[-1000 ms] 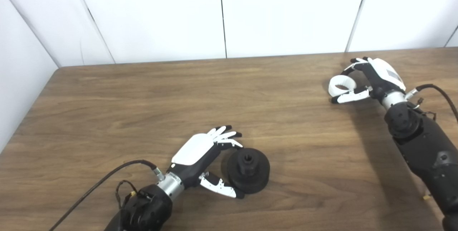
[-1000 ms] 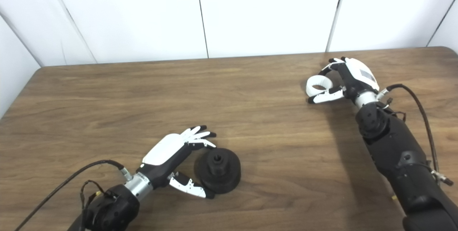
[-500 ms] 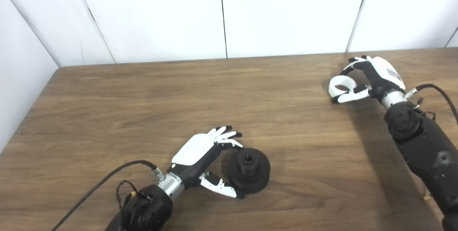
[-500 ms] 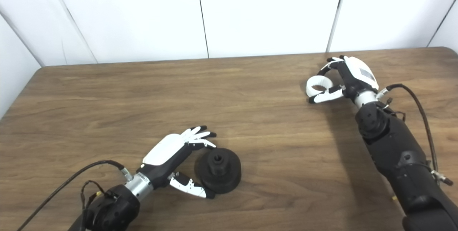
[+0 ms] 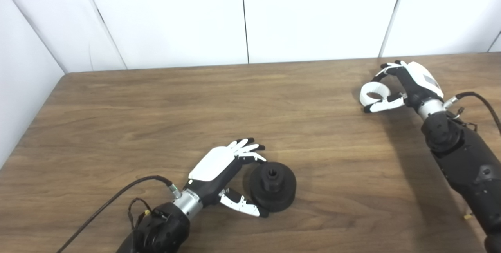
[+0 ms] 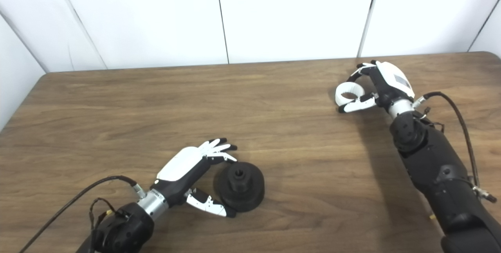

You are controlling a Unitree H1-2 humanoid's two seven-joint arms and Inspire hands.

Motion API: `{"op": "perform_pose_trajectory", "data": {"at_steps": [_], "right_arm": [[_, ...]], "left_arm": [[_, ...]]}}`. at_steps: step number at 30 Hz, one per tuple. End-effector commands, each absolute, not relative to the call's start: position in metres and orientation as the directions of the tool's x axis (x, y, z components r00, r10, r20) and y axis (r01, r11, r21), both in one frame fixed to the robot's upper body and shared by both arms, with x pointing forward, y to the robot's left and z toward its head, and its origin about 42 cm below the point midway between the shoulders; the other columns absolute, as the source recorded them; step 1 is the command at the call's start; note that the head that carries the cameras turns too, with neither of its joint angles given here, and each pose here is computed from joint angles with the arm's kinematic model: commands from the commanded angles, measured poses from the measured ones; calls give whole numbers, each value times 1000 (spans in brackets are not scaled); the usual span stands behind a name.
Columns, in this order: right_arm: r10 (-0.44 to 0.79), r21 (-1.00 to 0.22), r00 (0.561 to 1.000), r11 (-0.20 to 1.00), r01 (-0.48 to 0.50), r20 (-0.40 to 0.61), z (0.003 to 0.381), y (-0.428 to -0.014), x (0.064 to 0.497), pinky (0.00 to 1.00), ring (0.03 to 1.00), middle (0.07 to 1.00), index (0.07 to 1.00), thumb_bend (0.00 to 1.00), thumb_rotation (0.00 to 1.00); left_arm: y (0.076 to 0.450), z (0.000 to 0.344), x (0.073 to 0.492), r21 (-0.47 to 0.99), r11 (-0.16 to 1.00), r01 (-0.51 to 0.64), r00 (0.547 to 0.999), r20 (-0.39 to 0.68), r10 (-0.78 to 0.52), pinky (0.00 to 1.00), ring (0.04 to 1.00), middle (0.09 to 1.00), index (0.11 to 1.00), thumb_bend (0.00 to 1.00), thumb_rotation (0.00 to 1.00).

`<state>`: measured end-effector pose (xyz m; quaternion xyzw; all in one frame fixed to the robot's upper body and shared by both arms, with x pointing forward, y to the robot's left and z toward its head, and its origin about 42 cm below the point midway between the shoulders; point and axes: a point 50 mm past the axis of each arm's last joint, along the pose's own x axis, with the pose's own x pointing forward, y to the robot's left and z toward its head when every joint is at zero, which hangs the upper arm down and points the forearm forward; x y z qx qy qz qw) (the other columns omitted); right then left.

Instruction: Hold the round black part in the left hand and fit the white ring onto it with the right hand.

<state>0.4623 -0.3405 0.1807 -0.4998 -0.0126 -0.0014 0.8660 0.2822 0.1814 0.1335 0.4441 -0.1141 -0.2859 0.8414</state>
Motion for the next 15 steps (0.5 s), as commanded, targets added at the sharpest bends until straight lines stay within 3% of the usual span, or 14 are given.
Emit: {"op": "perform_pose_trajectory", "data": {"at_steps": [1, 15], "right_arm": [[28, -871, 995, 486, 72, 98, 214, -345, 467, 963, 970, 876, 490, 525, 148], [169, -845, 980, 535, 1, 109, 245, -326, 422, 942, 964, 878, 488, 526, 146]], "left_arm": [[180, 130, 283, 823, 403, 400, 799, -97, -594, 1000, 995, 920, 664, 873, 327], [176, 125, 286, 825, 401, 398, 801, -99, -591, 1000, 992, 918, 665, 871, 339]]}}
